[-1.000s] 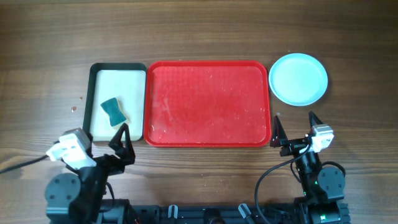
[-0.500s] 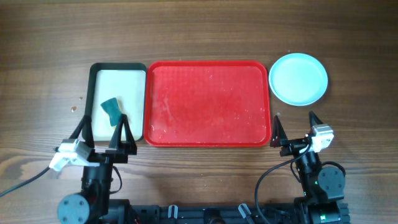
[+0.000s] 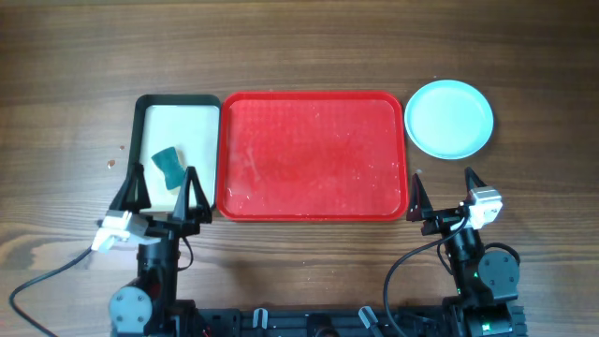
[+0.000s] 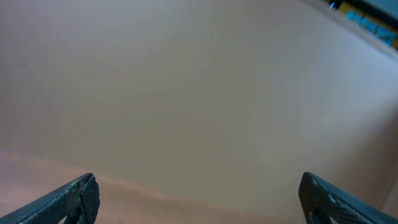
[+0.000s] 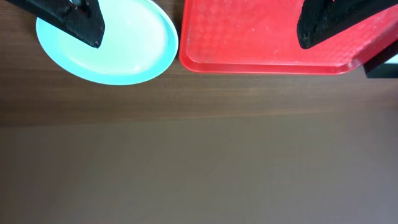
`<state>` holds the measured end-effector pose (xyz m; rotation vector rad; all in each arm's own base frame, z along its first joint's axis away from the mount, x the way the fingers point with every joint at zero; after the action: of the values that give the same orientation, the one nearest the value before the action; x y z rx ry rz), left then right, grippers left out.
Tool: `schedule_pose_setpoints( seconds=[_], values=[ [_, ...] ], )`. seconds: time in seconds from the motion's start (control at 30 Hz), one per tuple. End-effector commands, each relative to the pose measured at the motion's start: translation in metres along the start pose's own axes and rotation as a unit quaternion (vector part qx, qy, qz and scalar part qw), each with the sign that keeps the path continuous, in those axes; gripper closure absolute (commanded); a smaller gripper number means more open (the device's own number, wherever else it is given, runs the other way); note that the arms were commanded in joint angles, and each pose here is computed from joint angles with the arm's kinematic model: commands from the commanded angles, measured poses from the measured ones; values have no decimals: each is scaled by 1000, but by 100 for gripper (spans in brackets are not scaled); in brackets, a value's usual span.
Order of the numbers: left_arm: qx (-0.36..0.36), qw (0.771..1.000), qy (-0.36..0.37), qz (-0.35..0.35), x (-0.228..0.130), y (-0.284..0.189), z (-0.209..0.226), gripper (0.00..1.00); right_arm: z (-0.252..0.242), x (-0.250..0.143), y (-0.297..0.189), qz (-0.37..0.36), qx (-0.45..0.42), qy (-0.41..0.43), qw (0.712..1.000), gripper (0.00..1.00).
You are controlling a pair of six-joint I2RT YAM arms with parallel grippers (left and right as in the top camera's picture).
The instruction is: Clean dirty plates on tray and stack at the side
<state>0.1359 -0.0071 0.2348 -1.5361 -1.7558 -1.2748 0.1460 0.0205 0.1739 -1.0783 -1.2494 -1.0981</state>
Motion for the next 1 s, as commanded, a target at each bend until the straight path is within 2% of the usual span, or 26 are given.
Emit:
schedule_pose_setpoints(
  seconds=[0.0,0.2,0.4,0.97],
  values=[
    [7,1000,1,18,-16,-2,8,0,1,1,-1,-6,6,8,1000,0],
    [31,998,0,60,-28,-3,15,0,1,1,-1,-6,6,8,1000,0],
    [95,980,-3,177,-61,-13,33,0,1,1,-1,-6,6,8,1000,0],
    [96,979,-3,180,-62,-13,33,0,1,1,-1,-6,6,8,1000,0]
  ],
)
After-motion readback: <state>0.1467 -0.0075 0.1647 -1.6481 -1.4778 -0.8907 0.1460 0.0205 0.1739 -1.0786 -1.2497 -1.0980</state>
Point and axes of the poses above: each gripper's point midway between its finger pads, its own y axis out along the fingers, its own z axis along the line the jaws close on, x = y × z, the point moved 10 cm from there along -y, back along the fingers, and after that the axes turned 5 degrees about -y, right-handed, at the moved point
